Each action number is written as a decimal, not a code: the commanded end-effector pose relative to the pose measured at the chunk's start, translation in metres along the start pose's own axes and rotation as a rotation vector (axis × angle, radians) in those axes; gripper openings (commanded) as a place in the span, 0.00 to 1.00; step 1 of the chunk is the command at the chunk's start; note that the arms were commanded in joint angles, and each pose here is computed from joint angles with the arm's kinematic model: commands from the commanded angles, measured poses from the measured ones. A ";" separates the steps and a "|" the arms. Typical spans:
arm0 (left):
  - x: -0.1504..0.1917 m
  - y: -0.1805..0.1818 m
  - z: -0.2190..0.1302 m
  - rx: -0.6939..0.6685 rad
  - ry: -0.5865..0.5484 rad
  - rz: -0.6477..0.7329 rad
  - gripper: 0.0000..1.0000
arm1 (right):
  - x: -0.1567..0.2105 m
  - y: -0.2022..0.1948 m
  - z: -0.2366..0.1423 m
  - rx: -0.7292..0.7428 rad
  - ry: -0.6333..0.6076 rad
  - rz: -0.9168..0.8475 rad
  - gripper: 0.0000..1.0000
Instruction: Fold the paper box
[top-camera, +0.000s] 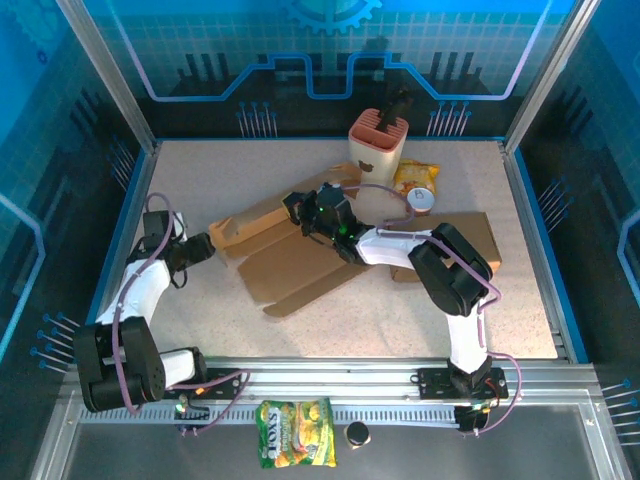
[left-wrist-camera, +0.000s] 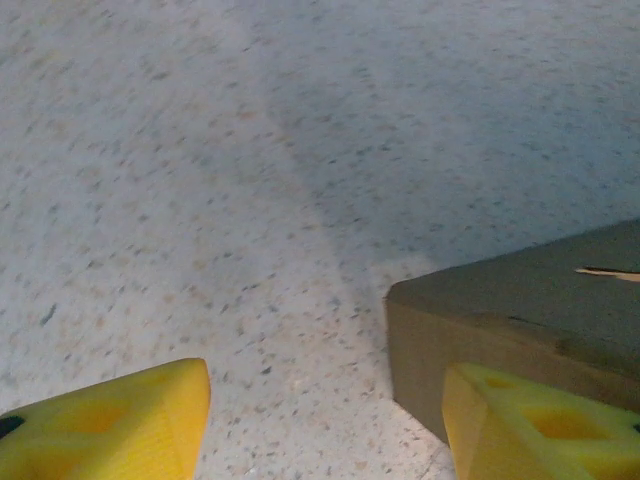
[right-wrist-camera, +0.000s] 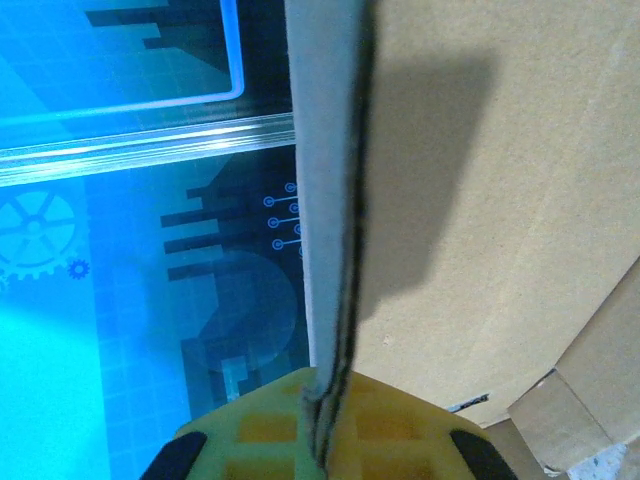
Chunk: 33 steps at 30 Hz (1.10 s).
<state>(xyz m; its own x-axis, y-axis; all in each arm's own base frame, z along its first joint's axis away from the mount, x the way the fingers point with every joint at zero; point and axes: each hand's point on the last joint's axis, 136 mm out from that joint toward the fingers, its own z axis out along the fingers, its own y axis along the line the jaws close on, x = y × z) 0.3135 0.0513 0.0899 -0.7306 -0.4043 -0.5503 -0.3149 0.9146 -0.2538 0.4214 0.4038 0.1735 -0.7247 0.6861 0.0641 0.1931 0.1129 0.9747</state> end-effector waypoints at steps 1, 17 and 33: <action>-0.004 -0.020 0.002 0.119 -0.009 0.189 0.64 | 0.002 -0.011 0.008 0.043 0.015 0.019 0.00; 0.004 -0.051 0.010 0.225 -0.005 0.303 0.66 | 0.000 -0.010 0.015 0.033 0.020 0.043 0.00; -0.004 -0.036 -0.008 0.153 -0.059 0.292 0.54 | -0.009 -0.006 0.009 0.035 0.035 0.036 0.00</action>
<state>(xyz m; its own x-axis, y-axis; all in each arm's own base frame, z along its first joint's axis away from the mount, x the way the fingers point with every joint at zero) 0.3239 0.0079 0.0942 -0.7592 -0.1239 -0.6390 0.0306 0.9738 -0.2252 0.4324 0.4092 0.1716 -0.7279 0.6766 0.1109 0.2261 0.0842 0.9705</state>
